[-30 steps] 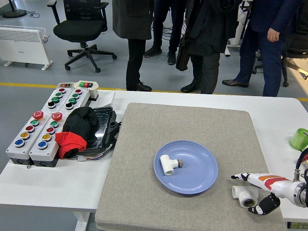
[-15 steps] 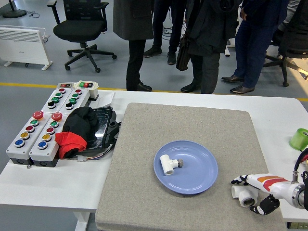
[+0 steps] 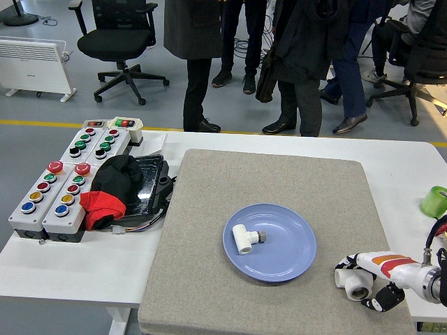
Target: Pick pipe place plate twice
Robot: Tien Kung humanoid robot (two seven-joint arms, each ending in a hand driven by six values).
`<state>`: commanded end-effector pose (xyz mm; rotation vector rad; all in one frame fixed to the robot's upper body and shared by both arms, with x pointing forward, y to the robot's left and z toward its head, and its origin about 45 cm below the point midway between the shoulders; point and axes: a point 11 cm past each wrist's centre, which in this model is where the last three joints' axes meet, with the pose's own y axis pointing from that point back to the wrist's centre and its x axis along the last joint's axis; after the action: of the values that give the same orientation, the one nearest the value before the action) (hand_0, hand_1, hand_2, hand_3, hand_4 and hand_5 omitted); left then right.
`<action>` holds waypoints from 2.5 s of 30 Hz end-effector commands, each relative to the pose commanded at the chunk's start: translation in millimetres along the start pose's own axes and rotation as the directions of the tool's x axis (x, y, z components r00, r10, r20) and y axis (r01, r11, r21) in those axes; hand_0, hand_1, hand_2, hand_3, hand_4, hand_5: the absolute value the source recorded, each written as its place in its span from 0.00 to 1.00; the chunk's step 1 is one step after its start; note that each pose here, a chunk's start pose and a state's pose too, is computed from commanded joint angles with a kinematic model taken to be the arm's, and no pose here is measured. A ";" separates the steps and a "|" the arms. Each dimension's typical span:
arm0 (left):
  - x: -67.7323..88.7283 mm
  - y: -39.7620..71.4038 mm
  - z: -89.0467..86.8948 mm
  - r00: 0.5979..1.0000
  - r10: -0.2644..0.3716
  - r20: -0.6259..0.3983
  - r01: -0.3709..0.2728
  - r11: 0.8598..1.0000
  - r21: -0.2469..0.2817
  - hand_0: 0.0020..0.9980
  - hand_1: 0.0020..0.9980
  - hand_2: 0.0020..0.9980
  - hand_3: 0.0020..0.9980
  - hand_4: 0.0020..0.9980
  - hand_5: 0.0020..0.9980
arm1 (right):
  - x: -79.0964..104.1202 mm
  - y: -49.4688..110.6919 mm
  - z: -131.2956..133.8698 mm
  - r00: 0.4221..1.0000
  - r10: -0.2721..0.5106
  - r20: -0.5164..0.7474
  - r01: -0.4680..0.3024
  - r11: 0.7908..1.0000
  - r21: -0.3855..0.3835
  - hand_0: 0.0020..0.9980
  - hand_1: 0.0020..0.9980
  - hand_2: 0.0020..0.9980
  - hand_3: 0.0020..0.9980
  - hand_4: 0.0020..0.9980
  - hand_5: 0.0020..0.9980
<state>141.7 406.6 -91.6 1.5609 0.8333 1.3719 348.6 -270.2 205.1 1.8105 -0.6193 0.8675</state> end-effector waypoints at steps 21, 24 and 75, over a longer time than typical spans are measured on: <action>-0.9 -0.5 -2.4 1.000 0.001 0.007 -0.002 1.000 0.004 0.72 0.75 0.70 0.65 0.40 1.00 | 10.5 3.8 1.2 0.997 0.044 0.066 -0.045 0.999 0.012 0.43 0.48 0.47 0.76 0.65 0.15; -0.8 -0.6 -2.9 1.000 0.002 0.009 -0.002 1.000 0.005 0.72 0.75 0.70 0.65 0.40 1.00 | 16.8 4.9 -1.0 0.995 0.064 0.075 -0.066 0.998 0.022 0.43 0.48 0.47 0.76 0.65 0.15; -1.5 -0.3 -1.7 1.000 -0.005 0.003 0.005 1.000 0.005 0.72 0.75 0.70 0.65 0.40 1.00 | 35.6 -77.7 -96.0 0.996 0.080 0.048 -0.088 0.981 0.172 0.93 0.89 0.99 0.85 0.65 0.19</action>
<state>139.7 405.7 -92.4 1.5632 0.8386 1.3639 400.8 -153.0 213.6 1.9755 -0.6675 0.9684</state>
